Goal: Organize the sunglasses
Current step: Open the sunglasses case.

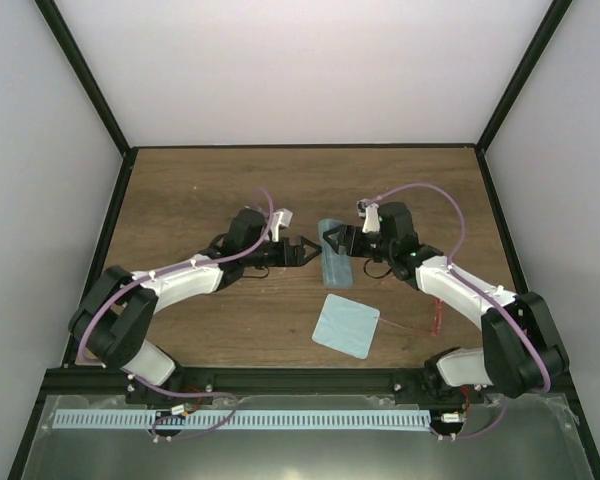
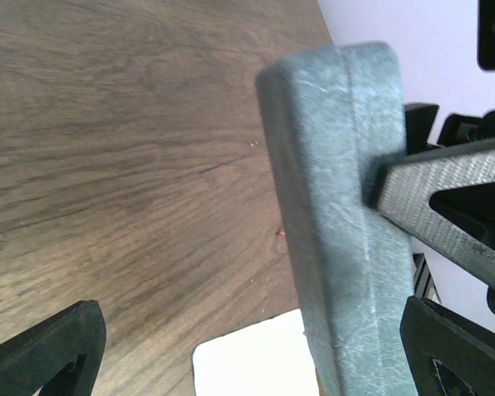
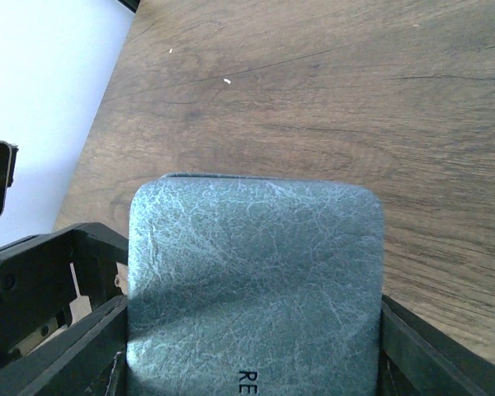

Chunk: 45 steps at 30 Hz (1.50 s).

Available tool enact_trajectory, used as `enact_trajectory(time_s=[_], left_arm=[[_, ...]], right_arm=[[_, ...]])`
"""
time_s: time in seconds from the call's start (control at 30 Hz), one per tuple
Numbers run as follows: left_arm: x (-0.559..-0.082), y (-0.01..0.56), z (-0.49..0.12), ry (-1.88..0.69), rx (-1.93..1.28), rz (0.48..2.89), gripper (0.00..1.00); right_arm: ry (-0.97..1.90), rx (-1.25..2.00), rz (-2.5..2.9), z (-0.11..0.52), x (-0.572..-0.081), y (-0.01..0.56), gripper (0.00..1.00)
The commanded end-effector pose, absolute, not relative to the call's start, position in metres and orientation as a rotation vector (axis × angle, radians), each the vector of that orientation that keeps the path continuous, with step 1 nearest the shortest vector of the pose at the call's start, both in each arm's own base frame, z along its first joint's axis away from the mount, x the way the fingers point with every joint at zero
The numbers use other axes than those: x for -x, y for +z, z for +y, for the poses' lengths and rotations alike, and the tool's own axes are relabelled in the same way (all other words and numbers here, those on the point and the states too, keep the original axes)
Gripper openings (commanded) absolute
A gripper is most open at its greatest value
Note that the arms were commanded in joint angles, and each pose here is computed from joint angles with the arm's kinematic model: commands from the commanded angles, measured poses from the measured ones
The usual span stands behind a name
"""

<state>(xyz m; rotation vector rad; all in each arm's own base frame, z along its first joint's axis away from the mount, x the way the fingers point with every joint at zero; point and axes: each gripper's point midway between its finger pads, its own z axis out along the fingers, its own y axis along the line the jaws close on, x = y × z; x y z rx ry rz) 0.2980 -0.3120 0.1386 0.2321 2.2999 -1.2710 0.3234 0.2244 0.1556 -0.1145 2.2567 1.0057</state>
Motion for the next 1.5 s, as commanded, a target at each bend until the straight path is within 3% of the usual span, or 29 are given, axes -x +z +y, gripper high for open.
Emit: enact_trajectory(time_s=[0.0,0.97,1.47], left_arm=[[-0.295,0.150,-0.328,-1.215,-0.332,2.274,1.00],[-0.326,0.093,-0.297,-0.878,-0.166,2.436,1.00],[-0.331,0.090,-0.289,-0.808,-0.150,2.447,1.00]], right_arm=[[1.045,0.163,2.170,0.229,-0.329,0.179,0.62],[1.161,0.247,2.137,0.239,-0.314,0.190,0.62],[1.184,0.260,2.153,0.243,-0.314,0.185,0.62]])
